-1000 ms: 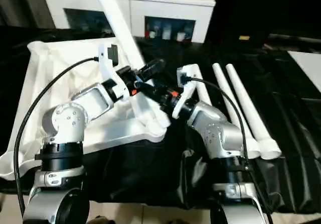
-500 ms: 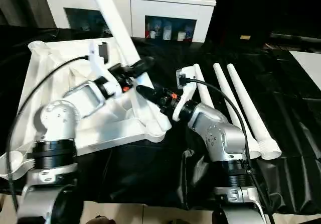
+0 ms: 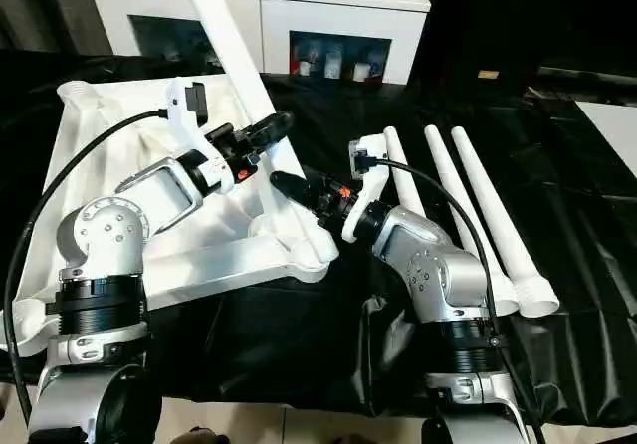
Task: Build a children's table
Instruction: Insert table leg to table base
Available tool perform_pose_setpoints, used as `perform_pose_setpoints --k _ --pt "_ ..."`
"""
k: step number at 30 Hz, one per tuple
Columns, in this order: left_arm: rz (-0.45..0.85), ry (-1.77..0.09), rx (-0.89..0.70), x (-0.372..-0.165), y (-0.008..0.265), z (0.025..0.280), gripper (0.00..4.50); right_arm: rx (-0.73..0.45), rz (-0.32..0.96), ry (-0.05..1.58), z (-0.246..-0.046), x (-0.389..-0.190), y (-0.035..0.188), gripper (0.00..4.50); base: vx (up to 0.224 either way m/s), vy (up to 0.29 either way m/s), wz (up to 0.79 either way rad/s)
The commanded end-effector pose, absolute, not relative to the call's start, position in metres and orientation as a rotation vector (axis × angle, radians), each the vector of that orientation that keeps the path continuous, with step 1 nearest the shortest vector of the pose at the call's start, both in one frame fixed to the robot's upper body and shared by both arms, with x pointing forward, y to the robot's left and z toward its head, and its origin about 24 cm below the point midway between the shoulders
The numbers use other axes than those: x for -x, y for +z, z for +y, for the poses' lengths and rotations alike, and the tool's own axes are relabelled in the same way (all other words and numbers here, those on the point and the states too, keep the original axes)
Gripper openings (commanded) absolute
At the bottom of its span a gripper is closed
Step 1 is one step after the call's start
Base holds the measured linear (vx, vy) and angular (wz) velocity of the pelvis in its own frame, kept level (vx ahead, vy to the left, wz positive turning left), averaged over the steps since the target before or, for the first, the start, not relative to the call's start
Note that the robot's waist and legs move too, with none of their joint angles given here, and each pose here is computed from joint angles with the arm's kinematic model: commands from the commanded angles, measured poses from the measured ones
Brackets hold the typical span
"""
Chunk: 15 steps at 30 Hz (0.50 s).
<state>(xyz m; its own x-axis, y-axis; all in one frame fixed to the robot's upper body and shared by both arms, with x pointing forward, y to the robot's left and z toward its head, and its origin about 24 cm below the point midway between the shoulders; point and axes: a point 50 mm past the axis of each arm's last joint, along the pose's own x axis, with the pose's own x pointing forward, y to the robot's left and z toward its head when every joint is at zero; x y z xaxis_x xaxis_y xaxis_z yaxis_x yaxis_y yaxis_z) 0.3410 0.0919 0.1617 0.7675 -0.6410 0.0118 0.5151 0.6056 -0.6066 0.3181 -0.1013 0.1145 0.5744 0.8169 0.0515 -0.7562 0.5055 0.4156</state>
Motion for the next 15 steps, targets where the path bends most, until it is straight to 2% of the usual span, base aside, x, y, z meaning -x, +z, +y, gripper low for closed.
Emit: perform_pose_setpoints --k 1,3,4,13,14,15 --pt "0.241 -0.703 0.62 -0.3397 0.1621 0.0856 2.34 -0.406 0.135 0.955 -0.1008 -0.3178 0.1208 1.41 0.0 0.0 0.0" --pt "0.244 -0.699 0.622 -0.34 0.1622 0.0862 2.23 -0.407 0.135 0.955 -0.1001 -0.318 0.1206 1.41 0.0 0.0 0.0" --pt "0.246 -0.705 0.624 -0.3395 0.1627 0.0866 2.0 -0.402 0.136 0.954 -0.0994 -0.3181 0.1201 1.41 0.0 0.0 0.0" --pt "0.255 -0.696 0.619 -0.338 0.1617 0.0897 1.76 -0.39 0.146 0.956 -0.097 -0.3185 0.1183 1.41 0.0 0.0 0.0" --pt "0.254 -0.694 0.616 -0.3379 0.1617 0.0901 1.74 -0.395 0.148 0.957 -0.0966 -0.3184 0.1182 1.76 0.0 0.0 0.0" --pt "0.254 -0.692 0.605 -0.3379 0.1617 0.0908 1.74 -0.418 0.143 0.958 -0.0964 -0.3186 0.1193 1.76 0.0 0.0 0.0"
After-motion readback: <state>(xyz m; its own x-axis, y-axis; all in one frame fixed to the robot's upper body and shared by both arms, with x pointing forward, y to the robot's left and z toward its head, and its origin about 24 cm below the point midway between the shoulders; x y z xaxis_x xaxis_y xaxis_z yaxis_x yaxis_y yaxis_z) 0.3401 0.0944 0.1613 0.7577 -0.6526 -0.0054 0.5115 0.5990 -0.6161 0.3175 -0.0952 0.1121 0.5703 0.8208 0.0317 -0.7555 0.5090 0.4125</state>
